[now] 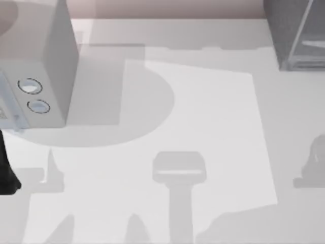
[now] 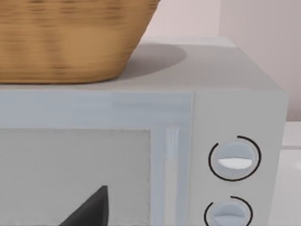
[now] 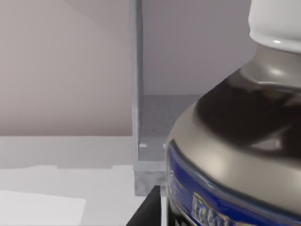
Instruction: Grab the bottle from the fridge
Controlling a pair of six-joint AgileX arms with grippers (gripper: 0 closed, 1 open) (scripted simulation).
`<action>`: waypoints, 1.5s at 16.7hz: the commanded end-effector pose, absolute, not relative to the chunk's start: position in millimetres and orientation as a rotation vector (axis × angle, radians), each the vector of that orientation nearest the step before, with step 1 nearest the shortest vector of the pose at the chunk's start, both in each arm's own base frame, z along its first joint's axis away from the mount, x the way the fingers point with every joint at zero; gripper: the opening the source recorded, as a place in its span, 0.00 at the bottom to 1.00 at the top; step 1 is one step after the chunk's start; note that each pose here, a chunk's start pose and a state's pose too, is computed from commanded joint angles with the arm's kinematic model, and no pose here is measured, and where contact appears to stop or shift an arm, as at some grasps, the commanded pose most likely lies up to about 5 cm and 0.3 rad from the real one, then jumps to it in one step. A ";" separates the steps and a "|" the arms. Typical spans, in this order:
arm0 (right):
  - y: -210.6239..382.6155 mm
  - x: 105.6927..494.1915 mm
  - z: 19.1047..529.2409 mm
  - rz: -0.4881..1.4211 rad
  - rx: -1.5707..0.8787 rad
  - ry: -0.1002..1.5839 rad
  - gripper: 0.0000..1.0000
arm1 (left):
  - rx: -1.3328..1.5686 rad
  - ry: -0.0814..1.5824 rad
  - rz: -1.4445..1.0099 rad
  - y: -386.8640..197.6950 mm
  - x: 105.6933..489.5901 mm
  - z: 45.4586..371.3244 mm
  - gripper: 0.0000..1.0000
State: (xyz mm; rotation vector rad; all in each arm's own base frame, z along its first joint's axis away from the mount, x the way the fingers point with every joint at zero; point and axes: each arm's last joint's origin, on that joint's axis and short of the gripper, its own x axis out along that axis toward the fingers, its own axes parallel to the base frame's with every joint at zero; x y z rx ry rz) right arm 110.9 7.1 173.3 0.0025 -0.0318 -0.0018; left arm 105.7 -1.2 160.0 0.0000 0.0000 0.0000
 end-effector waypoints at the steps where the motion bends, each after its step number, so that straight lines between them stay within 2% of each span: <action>1: 11.6 113.7 178.4 -0.003 0.005 -0.044 0.00 | 0.000 0.000 0.000 -1.2 105.7 160.0 1.00; 5: 42.3 131.1 192.3 -0.007 0.019 -0.048 0.00 | 0.000 0.000 0.000 -1.2 105.7 160.0 1.00; 9: 94.7 144.4 184.2 -0.009 -0.006 0.008 0.00 | 0.000 0.000 0.000 -1.2 105.7 160.0 1.00; 16: 181.8 121.1 154.1 -0.004 -0.035 0.014 0.00 | 0.000 0.000 0.000 -1.2 105.7 160.0 1.00; 20: 200.1 107.1 149.3 -0.002 -0.009 -0.003 0.00 | 0.000 0.000 0.000 -1.2 105.7 160.0 1.00; 25: 199.3 107.1 148.4 -0.002 -0.011 -0.001 0.00 | 0.000 0.000 0.000 -1.2 105.7 160.0 1.00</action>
